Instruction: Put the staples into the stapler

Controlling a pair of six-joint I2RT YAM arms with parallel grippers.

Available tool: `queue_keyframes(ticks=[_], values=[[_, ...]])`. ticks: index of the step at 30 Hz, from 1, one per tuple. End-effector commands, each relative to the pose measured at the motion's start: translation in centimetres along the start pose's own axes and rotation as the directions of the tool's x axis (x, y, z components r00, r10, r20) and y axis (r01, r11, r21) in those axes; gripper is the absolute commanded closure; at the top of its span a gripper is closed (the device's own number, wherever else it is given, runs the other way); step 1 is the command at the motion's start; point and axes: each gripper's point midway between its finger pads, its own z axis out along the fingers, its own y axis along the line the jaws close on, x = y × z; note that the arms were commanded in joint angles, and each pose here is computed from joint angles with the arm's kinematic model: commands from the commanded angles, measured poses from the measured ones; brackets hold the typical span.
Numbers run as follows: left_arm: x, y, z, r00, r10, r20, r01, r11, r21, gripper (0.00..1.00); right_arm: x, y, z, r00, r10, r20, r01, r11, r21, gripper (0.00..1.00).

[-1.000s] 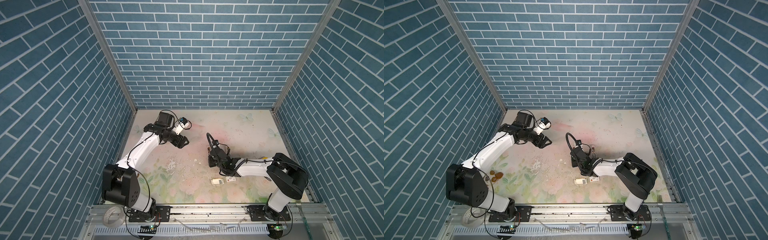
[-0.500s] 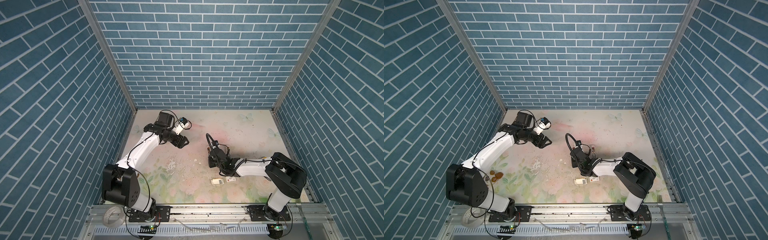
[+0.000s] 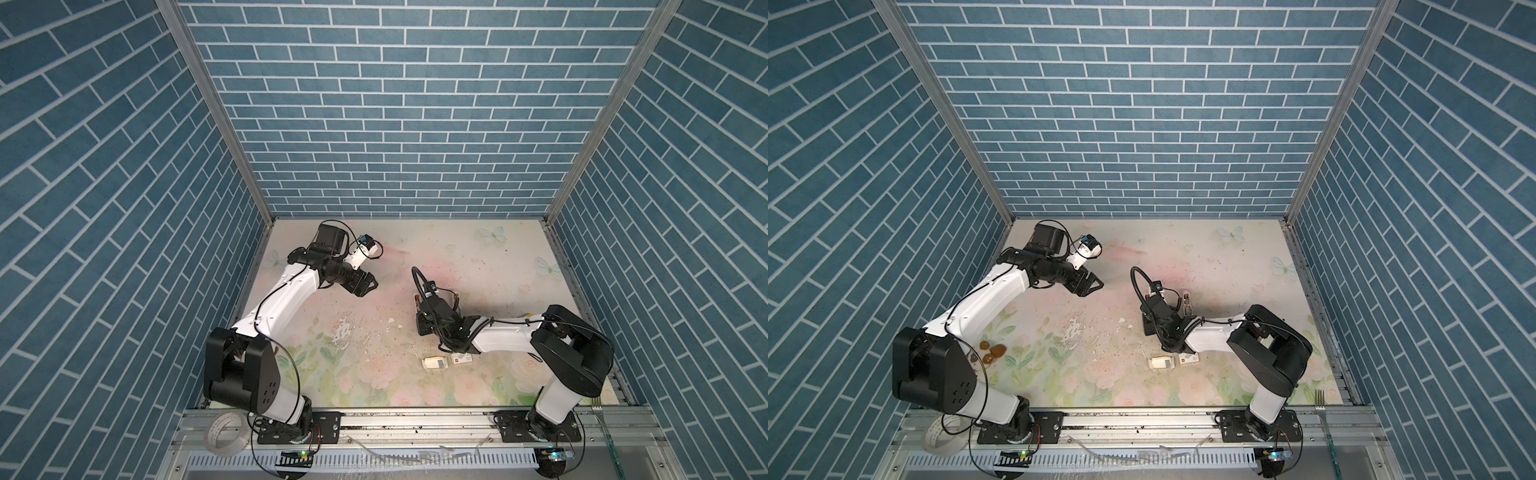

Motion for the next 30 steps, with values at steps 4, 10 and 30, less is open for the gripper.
queue_keyframes(ticks=[4, 10, 30], values=[[0.7, 0.3, 0.4, 1.000, -0.004, -0.020, 0.004, 1.000, -0.001, 0.20, -1.4, 0.5, -1.2, 0.999, -0.034, 0.026, 0.034, 0.999, -0.024, 0.89], [0.7, 0.3, 0.4, 1.000, -0.001, -0.019, 0.001, 1.000, -0.002, 0.20, -1.1, 0.1, -1.0, 0.999, -0.050, 0.017, 0.050, 0.999, -0.008, 0.89], [0.7, 0.3, 0.4, 1.000, 0.000, -0.020, 0.000, 1.000, 0.003, 0.20, -0.5, -0.2, -0.2, 0.998, -0.068, 0.001, 0.068, 0.998, 0.000, 0.89]])
